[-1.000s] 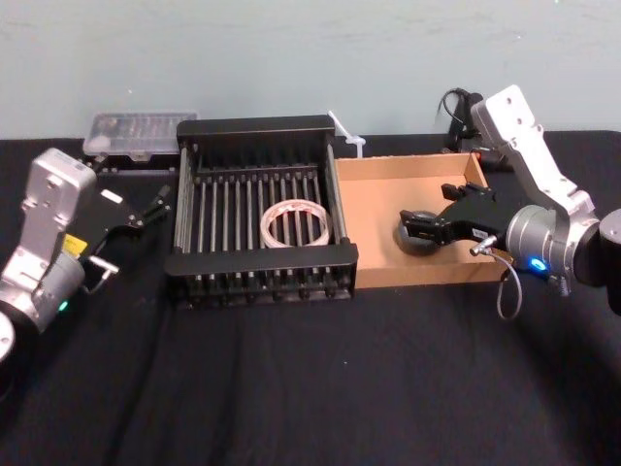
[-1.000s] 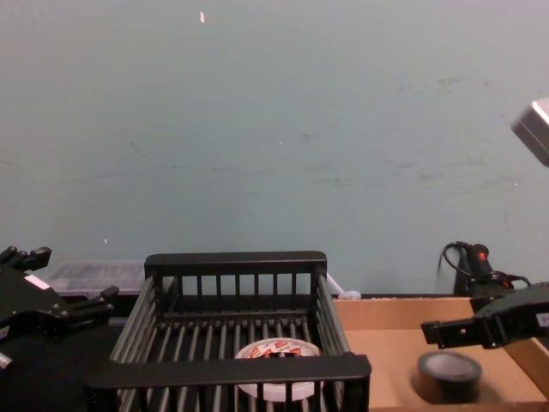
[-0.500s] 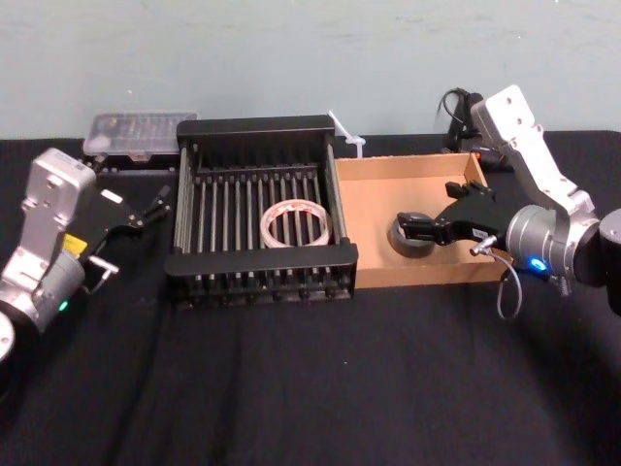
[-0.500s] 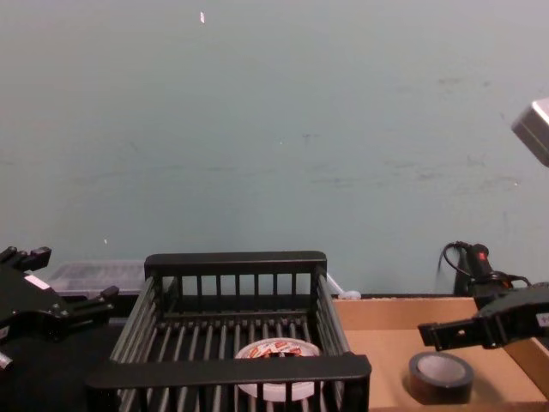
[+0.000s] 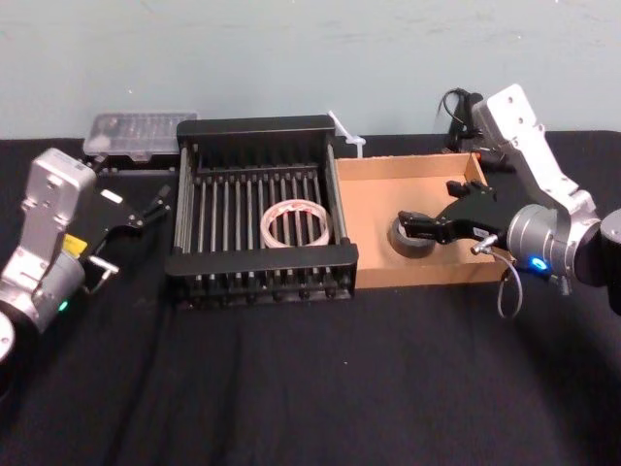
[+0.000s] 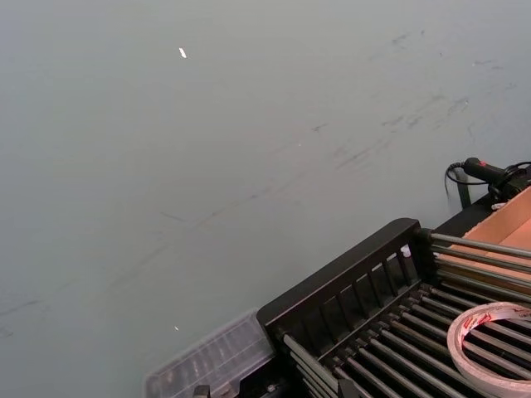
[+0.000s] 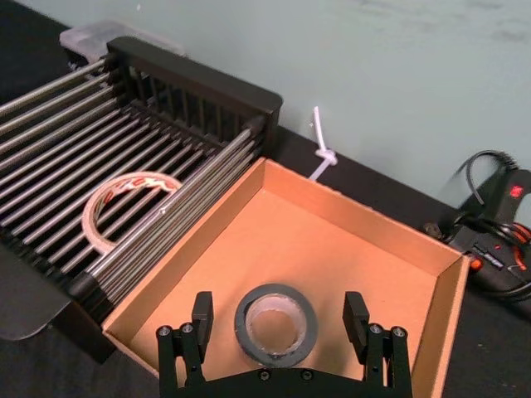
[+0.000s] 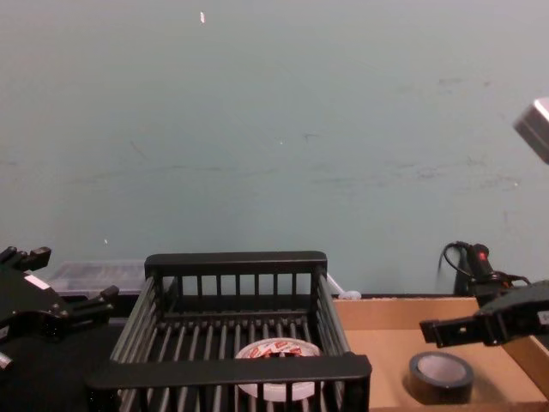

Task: Pick up the white tape and place it into the black box , Pick up the silver tape and place it into the brown box.

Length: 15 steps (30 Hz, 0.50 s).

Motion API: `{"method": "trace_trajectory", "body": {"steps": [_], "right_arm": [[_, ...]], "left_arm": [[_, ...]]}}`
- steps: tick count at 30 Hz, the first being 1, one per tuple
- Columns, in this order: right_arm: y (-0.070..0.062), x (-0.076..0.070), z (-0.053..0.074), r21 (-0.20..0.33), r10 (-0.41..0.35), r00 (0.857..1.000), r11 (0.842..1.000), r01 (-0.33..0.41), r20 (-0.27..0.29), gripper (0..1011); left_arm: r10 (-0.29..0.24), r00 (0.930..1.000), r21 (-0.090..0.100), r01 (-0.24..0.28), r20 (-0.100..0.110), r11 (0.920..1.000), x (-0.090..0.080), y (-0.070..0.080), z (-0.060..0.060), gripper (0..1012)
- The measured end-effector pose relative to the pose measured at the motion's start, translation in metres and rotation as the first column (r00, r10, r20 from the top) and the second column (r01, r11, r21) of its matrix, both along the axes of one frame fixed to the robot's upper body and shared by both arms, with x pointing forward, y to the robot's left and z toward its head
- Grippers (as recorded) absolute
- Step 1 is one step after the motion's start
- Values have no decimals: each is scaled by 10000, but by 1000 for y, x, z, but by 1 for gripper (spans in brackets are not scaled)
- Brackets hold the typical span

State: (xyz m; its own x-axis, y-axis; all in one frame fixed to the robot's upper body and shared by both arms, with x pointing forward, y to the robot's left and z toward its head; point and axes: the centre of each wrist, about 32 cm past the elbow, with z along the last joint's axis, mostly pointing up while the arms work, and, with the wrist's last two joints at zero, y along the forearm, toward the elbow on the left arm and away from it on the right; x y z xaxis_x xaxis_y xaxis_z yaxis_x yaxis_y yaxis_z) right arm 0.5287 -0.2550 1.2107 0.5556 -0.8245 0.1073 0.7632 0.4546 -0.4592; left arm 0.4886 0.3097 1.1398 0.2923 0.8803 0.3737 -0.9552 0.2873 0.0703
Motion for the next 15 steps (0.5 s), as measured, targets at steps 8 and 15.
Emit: {"method": "trace_trajectory", "body": {"steps": [8,15], "right_arm": [[-1,-13,-4,285,-988,9821,9950,954,1604,1000],[-1,-28,-22,424,-1715,9280,9851,1669,3307,1000]], "left_arm": [[0,10000,0,0,0,10000,0,0,0,1001],[1,10000,0,-1,0,10000,0,0,0,1001]]}}
